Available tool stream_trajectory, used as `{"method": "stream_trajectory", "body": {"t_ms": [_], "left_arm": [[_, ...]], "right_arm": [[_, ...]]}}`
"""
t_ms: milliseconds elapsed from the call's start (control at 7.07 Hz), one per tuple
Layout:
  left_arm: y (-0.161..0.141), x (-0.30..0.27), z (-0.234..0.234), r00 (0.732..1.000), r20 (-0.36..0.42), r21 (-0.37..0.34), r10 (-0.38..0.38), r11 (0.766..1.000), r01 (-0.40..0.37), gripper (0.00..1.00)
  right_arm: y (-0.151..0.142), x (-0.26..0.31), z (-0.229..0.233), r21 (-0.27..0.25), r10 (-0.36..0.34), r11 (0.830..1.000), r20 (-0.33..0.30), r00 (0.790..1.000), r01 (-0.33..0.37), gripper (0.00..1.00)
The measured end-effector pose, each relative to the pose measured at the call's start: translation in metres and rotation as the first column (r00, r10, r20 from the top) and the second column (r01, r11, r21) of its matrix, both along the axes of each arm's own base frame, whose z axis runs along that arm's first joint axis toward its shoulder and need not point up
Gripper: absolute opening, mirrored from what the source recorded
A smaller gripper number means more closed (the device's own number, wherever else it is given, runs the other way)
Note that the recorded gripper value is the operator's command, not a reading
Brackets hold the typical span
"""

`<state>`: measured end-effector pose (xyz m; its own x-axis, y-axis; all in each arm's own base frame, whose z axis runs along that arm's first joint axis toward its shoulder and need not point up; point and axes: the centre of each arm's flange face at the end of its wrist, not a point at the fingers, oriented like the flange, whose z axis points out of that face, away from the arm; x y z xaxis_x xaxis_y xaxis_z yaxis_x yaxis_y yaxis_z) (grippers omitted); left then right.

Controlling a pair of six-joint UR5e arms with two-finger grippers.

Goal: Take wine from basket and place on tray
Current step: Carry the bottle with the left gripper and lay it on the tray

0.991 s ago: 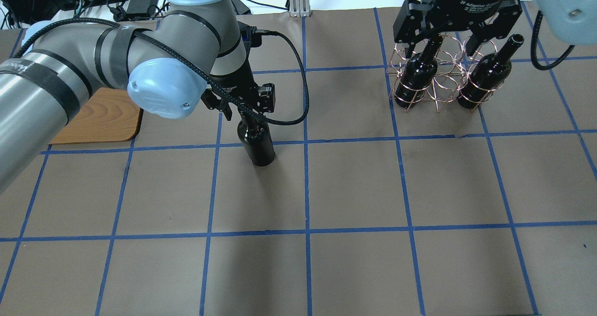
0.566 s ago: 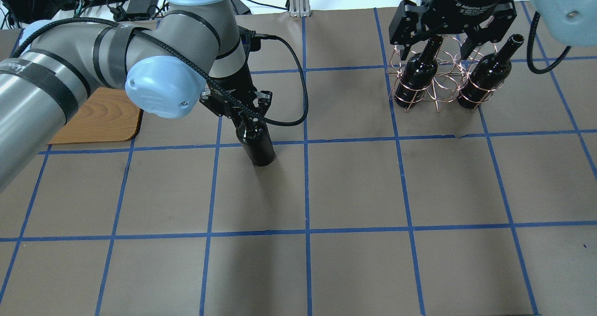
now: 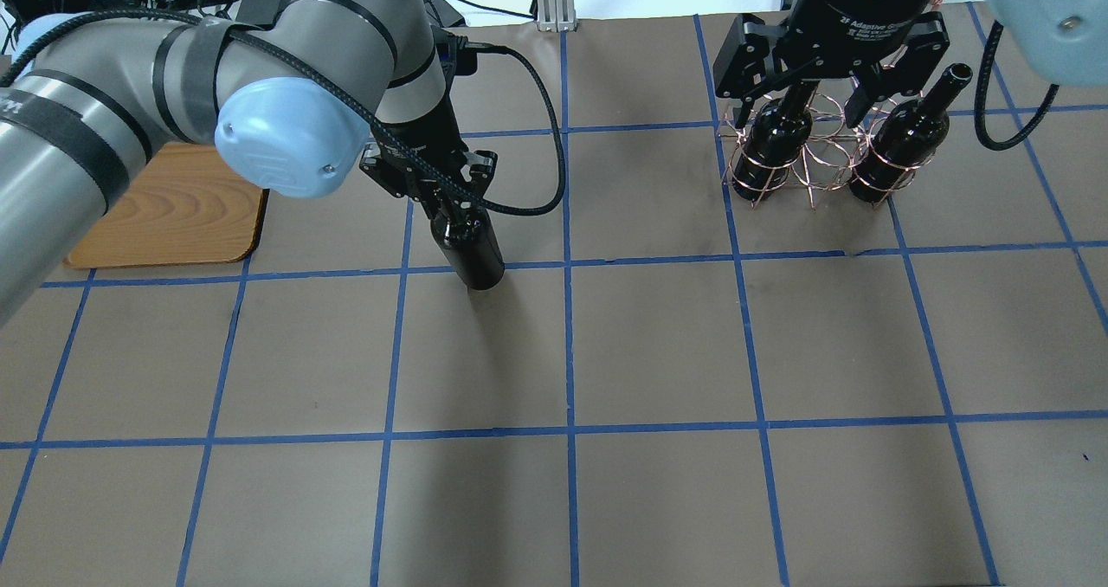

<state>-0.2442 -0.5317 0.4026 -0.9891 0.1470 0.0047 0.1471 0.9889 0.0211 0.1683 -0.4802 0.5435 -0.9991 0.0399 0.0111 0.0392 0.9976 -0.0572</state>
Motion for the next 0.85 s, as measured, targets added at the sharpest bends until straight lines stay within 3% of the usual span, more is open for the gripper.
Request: {"method": "stream_trajectory", "body": {"t_ms": [425,849], "left_arm": [[-0.039,0.078,0.03,0.999,0.016,-0.052,-0.039,0.998,0.04,0.0],[-0.074,0.219,0.055,0.997,0.024,-0.027,-0.071,0.997,0.072,0.0]], "right_arm": [[0.004,-0.002,0.0,0.027,0.02,0.999,-0.022,1.0,-0.019,1.0],[0.004,-0.002,-0.002,0.029,0.013,0.999,-0.021,1.0,-0.012,1.0]]}}
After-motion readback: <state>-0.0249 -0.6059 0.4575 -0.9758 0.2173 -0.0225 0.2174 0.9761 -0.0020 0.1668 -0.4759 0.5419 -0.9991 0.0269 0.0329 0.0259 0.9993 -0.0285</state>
